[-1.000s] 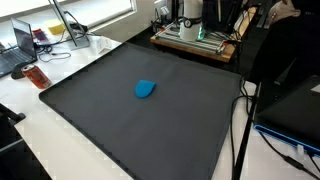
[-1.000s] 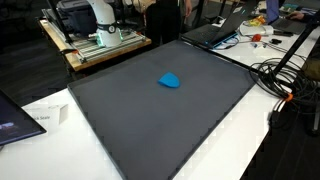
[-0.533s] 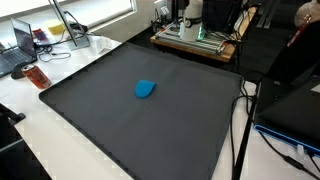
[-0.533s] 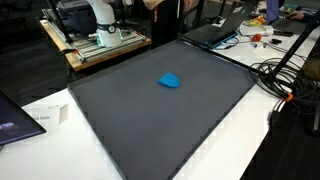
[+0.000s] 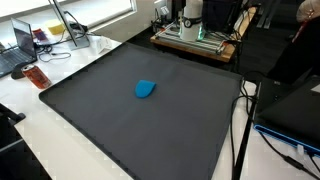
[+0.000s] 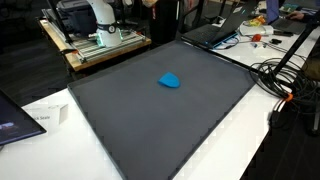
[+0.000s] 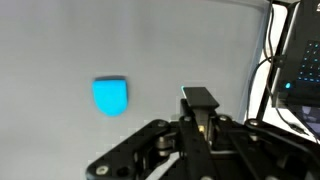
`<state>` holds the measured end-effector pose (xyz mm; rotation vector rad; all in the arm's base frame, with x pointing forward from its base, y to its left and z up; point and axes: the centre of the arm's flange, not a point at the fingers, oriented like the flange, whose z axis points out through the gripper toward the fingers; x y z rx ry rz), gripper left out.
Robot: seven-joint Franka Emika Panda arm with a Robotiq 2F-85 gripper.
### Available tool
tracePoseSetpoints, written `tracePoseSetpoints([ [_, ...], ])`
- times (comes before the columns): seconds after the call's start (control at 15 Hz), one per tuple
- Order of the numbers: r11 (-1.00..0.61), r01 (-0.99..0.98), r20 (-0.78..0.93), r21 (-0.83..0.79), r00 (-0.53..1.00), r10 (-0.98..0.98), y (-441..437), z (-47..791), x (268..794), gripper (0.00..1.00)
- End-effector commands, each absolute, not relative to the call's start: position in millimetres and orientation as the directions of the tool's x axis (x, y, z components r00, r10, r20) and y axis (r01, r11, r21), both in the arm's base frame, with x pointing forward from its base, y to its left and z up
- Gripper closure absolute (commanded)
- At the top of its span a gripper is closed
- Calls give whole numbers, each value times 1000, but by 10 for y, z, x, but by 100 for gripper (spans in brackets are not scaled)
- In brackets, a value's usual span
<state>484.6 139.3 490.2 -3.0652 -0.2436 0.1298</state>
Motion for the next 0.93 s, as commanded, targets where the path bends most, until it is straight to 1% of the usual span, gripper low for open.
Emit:
tracePoseSetpoints([
  [0.0, -985, 164, -71, -46, 983, 167, 1429, 4853, 4954, 97],
  [0.27, -983, 183, -76, 21, 981, 181, 1470, 4679, 5162, 97],
  [0.47, -981, 172, -22, 92, 985, 171, 1481, 4514, 5380, 97],
  [0.87, -984, 71, 53, 164, 995, 81, 1489, 4146, 5775, 97],
])
